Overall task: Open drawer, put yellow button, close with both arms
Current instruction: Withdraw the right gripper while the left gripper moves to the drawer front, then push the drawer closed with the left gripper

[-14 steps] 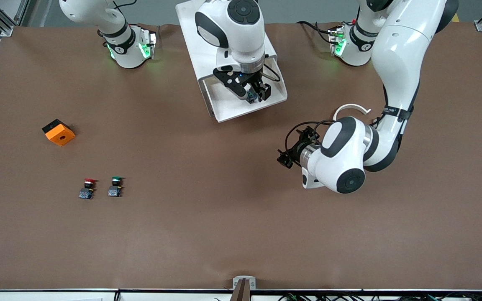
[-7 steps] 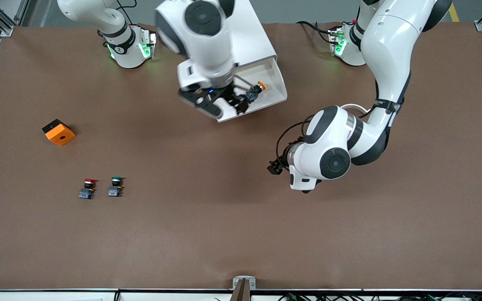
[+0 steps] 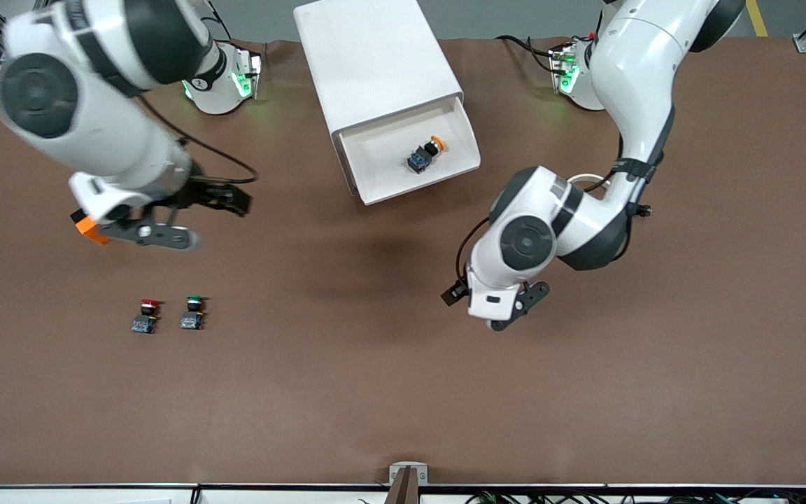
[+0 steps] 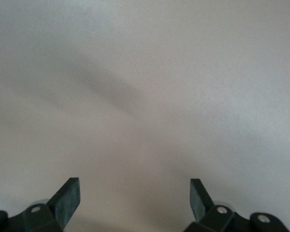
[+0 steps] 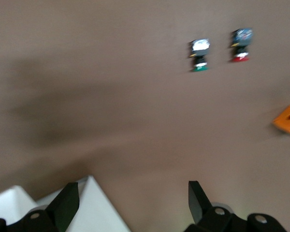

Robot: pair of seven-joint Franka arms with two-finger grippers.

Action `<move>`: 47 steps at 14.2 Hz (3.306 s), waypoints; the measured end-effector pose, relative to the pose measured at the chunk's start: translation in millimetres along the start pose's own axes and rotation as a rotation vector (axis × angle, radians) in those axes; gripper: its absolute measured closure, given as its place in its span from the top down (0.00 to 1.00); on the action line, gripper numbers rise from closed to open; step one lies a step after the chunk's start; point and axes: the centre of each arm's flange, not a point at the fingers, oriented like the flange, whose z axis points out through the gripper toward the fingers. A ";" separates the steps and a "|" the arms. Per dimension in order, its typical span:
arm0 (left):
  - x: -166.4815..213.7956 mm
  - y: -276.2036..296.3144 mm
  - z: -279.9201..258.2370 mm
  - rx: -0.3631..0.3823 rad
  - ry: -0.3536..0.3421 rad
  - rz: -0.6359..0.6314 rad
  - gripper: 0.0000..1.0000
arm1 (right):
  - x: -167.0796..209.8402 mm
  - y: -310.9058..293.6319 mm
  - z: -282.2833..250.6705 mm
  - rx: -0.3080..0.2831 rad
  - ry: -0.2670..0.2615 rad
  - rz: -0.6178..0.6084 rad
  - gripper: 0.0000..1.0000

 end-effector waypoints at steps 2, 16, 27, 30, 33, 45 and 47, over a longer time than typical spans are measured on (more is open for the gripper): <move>-22.5 9.6 0.7 0.012 0.037 0.041 1.00 | 9.9 55.1 -8.0 -0.013 -0.017 -0.061 1.00; -94.0 19.6 -1.6 0.048 -0.017 0.084 1.00 | 21.5 218.1 -32.1 0.035 -0.046 -0.023 1.00; -169.4 -3.7 -19.5 0.138 -0.041 0.179 1.00 | -36.1 240.1 -94.6 0.051 0.038 0.004 1.00; -190.5 -11.1 -11.6 0.151 -0.043 0.209 1.00 | -66.5 242.2 -101.9 0.057 0.052 0.001 1.00; -197.5 -11.3 -12.4 0.144 -0.043 0.220 1.00 | -76.5 241.6 -87.5 0.061 0.060 -0.002 1.00; -254.1 -12.0 -11.1 0.141 -0.148 0.276 1.00 | -86.8 242.8 -88.1 0.038 0.122 -0.028 1.00; -260.0 -12.6 -10.2 0.140 -0.194 0.265 1.00 | -86.4 244.4 -89.5 0.031 0.133 -0.059 1.00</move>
